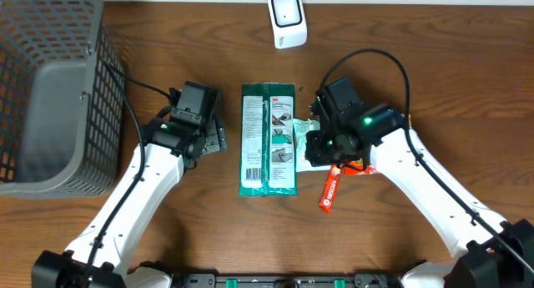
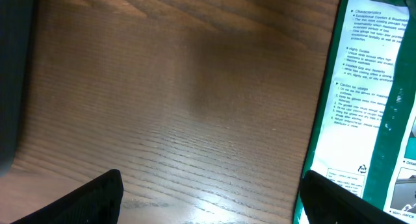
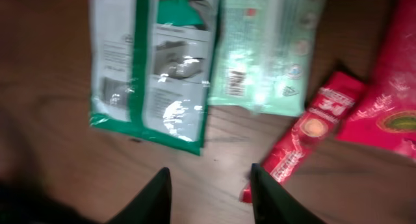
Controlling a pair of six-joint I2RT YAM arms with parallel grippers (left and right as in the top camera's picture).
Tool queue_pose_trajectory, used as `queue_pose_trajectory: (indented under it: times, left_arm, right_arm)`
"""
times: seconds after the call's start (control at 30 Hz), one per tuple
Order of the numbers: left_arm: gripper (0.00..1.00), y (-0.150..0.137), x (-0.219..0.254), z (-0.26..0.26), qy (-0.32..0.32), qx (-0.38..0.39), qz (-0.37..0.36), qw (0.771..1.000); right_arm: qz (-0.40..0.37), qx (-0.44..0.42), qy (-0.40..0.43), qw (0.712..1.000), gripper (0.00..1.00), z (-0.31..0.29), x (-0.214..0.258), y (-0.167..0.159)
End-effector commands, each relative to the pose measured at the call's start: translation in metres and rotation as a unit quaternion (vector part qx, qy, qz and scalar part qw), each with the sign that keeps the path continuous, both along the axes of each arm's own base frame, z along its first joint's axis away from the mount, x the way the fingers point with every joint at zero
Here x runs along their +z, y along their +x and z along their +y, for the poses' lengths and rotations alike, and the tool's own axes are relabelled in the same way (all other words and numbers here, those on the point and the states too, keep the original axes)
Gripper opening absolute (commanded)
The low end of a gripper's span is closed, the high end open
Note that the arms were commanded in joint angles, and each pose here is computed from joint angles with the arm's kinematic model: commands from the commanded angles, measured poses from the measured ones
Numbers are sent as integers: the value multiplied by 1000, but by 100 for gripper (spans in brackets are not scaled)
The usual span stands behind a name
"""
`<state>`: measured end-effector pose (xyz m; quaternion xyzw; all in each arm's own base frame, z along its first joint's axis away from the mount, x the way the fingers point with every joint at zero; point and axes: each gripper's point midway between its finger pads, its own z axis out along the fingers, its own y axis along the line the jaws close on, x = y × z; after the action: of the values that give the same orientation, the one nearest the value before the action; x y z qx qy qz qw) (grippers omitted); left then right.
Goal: Scan the item barcode
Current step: 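Grasp the red Nescafe stick with the right gripper, then pull the Nescafe stick downward out of the row with the right gripper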
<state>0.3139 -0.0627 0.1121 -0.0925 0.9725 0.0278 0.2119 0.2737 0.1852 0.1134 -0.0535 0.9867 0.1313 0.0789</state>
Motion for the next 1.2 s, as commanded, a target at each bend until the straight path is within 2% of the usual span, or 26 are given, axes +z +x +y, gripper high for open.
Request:
queue_pose_trajectory:
  times: [0.0, 0.2, 0.5, 0.93, 1.03, 1.17]
  left_arm:
    - [88, -1, -3, 3, 3, 8, 3, 1000]
    - [88, -1, -3, 3, 3, 8, 3, 1000]
    - [87, -1, -3, 2, 3, 8, 3, 1000]
    - [88, -1, -3, 2, 3, 8, 3, 1000]
    - [88, -1, -3, 2, 3, 8, 3, 1000]
    - [88, -1, -3, 2, 3, 8, 3, 1000]
  right_arm:
    - [13, -66, -53, 996, 37, -22, -21, -4]
    - [38, -124, -87, 988, 33, -43, -60, -23]
    - [46, -155, -104, 981, 20, -54, -105, -43]
    - [56, -111, -138, 983, 11, -44, -125, -54]
    - [44, -84, -177, 980, 1, -58, -124, -54]
    - [36, -42, -236, 970, 7, -81, -112, -49]
